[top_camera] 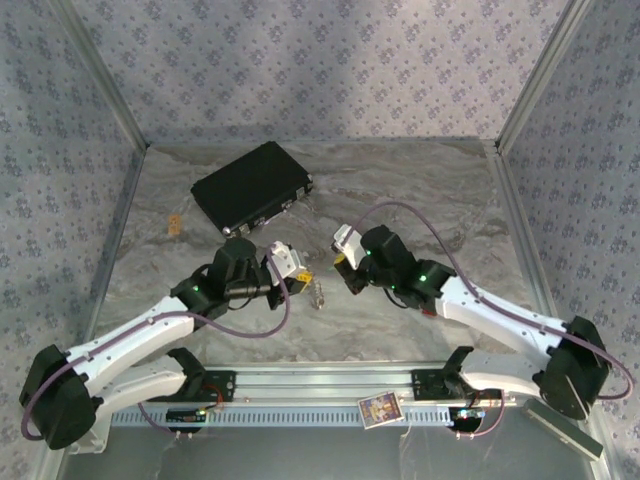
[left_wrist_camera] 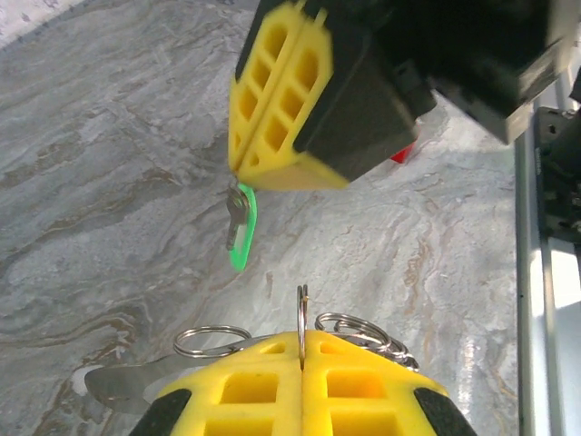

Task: Put the keys on the keyring

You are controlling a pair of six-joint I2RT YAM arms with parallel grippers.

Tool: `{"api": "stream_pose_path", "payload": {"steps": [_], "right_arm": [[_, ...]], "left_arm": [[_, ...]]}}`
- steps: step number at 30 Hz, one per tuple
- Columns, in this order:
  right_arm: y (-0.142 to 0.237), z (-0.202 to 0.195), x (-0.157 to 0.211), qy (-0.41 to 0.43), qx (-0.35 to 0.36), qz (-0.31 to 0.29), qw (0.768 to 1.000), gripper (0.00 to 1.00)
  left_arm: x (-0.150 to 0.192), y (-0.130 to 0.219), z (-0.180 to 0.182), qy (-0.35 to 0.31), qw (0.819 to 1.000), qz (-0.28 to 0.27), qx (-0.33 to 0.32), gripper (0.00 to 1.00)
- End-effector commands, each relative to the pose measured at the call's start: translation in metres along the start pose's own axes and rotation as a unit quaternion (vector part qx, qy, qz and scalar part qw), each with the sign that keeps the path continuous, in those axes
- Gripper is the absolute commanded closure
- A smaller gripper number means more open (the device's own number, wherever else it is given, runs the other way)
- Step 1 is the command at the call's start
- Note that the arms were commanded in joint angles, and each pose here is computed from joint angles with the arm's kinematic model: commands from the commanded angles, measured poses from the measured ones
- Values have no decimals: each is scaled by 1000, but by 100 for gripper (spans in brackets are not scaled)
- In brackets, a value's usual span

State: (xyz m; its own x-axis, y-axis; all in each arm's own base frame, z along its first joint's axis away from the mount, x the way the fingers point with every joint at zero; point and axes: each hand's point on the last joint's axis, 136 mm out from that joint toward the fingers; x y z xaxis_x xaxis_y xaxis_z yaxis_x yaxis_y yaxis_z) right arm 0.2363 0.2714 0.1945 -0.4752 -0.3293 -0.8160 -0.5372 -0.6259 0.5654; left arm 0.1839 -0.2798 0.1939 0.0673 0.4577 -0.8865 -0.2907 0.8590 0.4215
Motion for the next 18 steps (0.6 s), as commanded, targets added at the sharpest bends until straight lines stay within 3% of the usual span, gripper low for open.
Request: {"api": "stream_pose_path", "payload": {"steps": [1, 13, 18], "right_arm": [[10, 0, -15, 78, 10, -31, 996, 100], [32, 50, -9, 207, -55, -13, 977, 100], [30, 52, -15, 222, -38, -19, 974, 100]], "left_arm": [[-21, 3, 0, 14, 1000, -23, 16, 100], [-22, 0, -5, 51, 998, -19, 34, 100], [-23, 0, -6, 50, 998, -18, 39, 100]]}}
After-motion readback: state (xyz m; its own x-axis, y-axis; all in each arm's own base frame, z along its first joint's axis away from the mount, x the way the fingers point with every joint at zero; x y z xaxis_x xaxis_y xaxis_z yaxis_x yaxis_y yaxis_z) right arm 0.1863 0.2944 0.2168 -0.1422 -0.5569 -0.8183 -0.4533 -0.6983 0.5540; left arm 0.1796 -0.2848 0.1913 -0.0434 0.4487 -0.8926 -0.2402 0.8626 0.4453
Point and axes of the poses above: each hand's point on the last joint's axis, 136 mm out from that joint toward the fingers, its own y axis back along the fingers, its own z axis along the line the jaws close on, x = y × z, and after that the axes turned 14 degrees about -y, right-handed
